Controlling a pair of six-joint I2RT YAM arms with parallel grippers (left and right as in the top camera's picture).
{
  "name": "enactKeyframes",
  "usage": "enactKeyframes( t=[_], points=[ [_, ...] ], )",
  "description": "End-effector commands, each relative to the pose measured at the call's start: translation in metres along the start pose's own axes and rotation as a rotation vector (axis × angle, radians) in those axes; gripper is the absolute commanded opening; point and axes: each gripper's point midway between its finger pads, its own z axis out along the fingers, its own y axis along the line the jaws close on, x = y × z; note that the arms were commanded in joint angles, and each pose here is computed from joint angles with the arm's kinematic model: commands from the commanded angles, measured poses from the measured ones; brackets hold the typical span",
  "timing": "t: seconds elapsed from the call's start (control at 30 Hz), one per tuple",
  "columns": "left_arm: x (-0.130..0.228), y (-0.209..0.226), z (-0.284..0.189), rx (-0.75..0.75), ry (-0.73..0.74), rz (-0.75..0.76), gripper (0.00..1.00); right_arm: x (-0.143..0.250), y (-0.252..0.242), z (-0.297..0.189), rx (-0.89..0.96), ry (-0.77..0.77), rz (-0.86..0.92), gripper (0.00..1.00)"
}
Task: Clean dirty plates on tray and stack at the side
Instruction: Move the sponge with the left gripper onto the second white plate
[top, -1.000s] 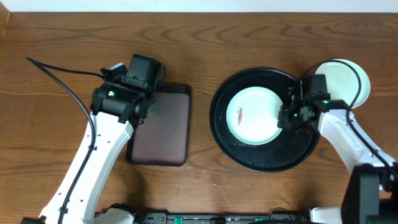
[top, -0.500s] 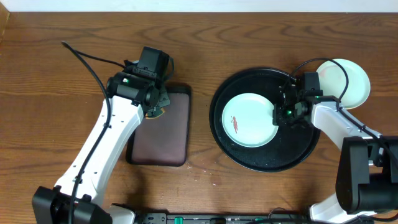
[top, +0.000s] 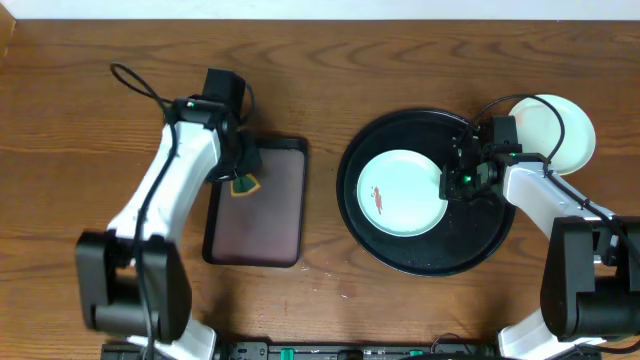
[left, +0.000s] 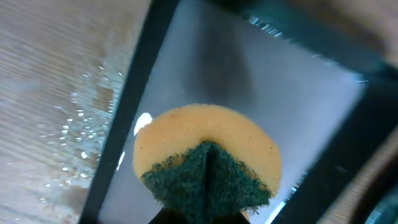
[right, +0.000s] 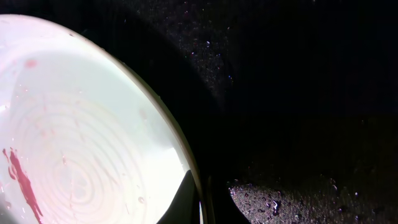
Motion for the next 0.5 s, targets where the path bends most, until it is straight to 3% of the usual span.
enactKeyframes(
  t=[0.0, 0.47],
  points=[
    [0.012, -0.007, 0.027, 0.032, 0.110, 0.009, 0.08, 0.008, -0.025, 0.012, 0.094, 0.033, 0.057, 0.01],
    [0.020, -0.005, 0.102, -0.025, 0.228, 0.047, 0.08, 0.010, -0.025, 0.012, 0.095, 0.040, 0.059, 0.01]
  ],
)
